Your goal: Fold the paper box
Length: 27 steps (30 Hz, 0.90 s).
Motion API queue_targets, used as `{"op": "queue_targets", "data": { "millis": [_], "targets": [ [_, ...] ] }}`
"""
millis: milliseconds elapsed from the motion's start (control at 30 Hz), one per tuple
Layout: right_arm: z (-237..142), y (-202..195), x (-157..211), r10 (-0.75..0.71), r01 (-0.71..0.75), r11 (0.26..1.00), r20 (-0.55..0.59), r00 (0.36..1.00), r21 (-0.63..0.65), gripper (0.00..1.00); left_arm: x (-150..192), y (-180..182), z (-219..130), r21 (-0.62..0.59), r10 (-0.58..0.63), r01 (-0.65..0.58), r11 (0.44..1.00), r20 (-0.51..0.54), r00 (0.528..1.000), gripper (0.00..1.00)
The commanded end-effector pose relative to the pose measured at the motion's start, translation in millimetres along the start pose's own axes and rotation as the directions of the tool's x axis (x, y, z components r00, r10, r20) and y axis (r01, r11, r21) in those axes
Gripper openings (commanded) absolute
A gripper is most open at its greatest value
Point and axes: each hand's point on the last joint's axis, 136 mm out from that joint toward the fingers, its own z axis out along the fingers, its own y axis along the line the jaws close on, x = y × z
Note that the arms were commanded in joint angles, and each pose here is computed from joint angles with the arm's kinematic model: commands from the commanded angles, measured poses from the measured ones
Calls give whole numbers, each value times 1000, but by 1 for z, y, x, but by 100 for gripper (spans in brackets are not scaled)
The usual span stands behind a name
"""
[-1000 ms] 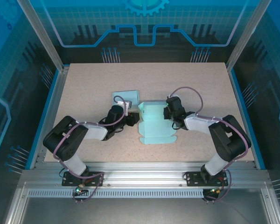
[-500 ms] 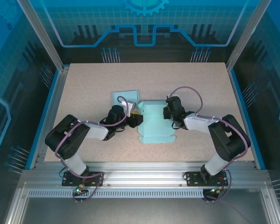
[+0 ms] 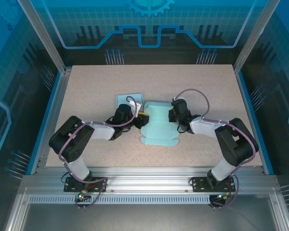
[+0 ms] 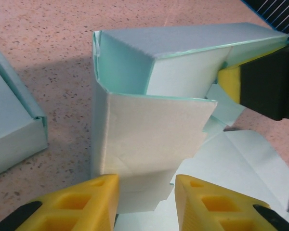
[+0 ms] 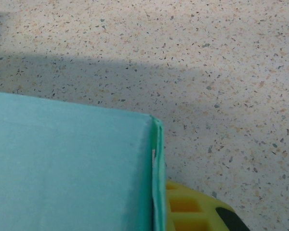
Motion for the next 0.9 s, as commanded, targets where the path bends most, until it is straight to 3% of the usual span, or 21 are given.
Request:
{"op": "queue_targets", "data": {
  "millis": [0, 67, 200, 333, 567, 867],
  "targets": [
    [0, 18, 5, -36, 35, 996, -20, 999, -76, 0, -18, 15, 8, -115, 73, -67, 991, 47, 996, 40],
    [-1, 19, 4, -38, 36, 996, -17, 999, -80, 0, -21, 22, 9, -168, 85, -75, 983, 51, 995, 43],
    [-2, 20, 5, -45, 44, 996, -16, 999, -82, 0, -28, 39, 9, -278, 74, -50, 959, 79, 994, 39],
    [-1, 23, 5, -53, 51, 995, -17, 998, -90, 0, -32, 41, 10, -293, 93, -61, 954, 95, 991, 33],
    [1, 18, 6, -55, 53, 997, -23, 998, -60, 0, -30, 12, 4, -204, 119, -94, 974, 115, 986, 33],
    [7, 21, 5, -49, 46, 997, -39, 998, -54, 0, -29, -38, -17, 12, -23, 21, 1000, 152, 988, 37]
  ]
}}
